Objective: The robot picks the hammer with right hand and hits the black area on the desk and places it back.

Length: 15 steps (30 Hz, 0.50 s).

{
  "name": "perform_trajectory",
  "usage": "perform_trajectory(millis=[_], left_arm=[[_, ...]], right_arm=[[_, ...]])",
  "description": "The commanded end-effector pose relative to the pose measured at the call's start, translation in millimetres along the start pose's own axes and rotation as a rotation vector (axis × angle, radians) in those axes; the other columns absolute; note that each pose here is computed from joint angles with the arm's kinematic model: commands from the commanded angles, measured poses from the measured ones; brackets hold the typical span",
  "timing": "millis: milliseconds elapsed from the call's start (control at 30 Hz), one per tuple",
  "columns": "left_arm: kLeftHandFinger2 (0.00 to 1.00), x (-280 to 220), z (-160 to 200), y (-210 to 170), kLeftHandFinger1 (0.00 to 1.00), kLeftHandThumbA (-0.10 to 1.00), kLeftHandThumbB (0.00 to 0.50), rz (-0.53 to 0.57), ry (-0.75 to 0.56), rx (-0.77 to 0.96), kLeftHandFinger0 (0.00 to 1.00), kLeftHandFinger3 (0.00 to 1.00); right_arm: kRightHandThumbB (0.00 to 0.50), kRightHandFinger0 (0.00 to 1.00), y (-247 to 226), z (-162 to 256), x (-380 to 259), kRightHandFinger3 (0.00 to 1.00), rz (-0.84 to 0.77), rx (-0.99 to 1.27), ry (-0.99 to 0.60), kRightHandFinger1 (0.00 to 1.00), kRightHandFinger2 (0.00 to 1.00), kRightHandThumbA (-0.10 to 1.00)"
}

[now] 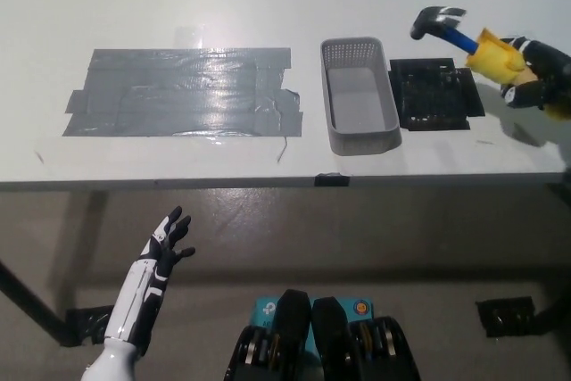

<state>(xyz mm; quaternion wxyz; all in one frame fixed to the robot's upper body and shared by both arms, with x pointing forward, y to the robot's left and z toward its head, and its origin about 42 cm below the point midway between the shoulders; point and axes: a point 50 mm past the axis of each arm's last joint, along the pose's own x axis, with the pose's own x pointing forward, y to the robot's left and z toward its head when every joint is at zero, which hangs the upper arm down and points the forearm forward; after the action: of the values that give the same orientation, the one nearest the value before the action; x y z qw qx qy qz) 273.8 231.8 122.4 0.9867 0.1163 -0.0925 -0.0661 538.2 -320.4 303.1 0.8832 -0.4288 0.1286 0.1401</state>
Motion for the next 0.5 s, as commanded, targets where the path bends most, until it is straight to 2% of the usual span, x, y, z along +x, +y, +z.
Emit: perform_trajectory(millis=[0, 100, 233, 300, 333, 367, 467], left_arm=[[1.00, 5, 9, 11, 1.00, 1.00, 0.076, -0.016, -0.062, 0.012, 0.88, 1.00], [1.00, 5, 9, 12, 1.00, 1.00, 0.078, -0.016, -0.060, 0.015, 0.87, 1.00], [1.00, 6, 10, 11, 1.00, 1.00, 0.067, -0.016, -0.062, 0.012, 0.85, 1.00], [1.00, 6, 10, 10, 1.00, 1.00, 0.067, -0.017, -0.066, 0.011, 0.84, 1.00], [1.00, 6, 10, 10, 1.00, 1.00, 0.074, -0.017, -0.067, 0.012, 0.84, 1.00], [1.00, 6, 10, 11, 1.00, 1.00, 0.079, -0.019, -0.066, 0.014, 0.83, 1.00], [1.00, 7, 10, 11, 1.00, 1.00, 0.089, -0.023, -0.062, 0.013, 0.83, 1.00]], right_arm=[[0.097, 0.08, -147, 127, -88, 1.00, 0.031, 0.040, -0.253, 0.60, 0.95, -0.10], [0.091, 0.08, -152, 131, -91, 1.00, 0.059, 0.020, -0.241, 0.59, 0.93, -0.10], [0.124, 0.17, -155, 139, -92, 1.00, 0.058, -0.052, -0.189, 0.65, 0.99, -0.10], [0.124, 0.17, -157, 140, -92, 1.00, 0.066, -0.064, -0.181, 0.62, 0.98, -0.10], [0.124, 0.15, -157, 141, -91, 0.87, 0.069, -0.078, -0.171, 0.59, 0.97, -0.10], [0.136, 0.14, -156, 143, -90, 0.81, 0.068, -0.099, -0.157, 0.58, 0.96, -0.10], [0.146, 0.07, -152, 142, -87, 0.73, 0.078, -0.204, -0.128, 0.55, 0.94, -0.10]])
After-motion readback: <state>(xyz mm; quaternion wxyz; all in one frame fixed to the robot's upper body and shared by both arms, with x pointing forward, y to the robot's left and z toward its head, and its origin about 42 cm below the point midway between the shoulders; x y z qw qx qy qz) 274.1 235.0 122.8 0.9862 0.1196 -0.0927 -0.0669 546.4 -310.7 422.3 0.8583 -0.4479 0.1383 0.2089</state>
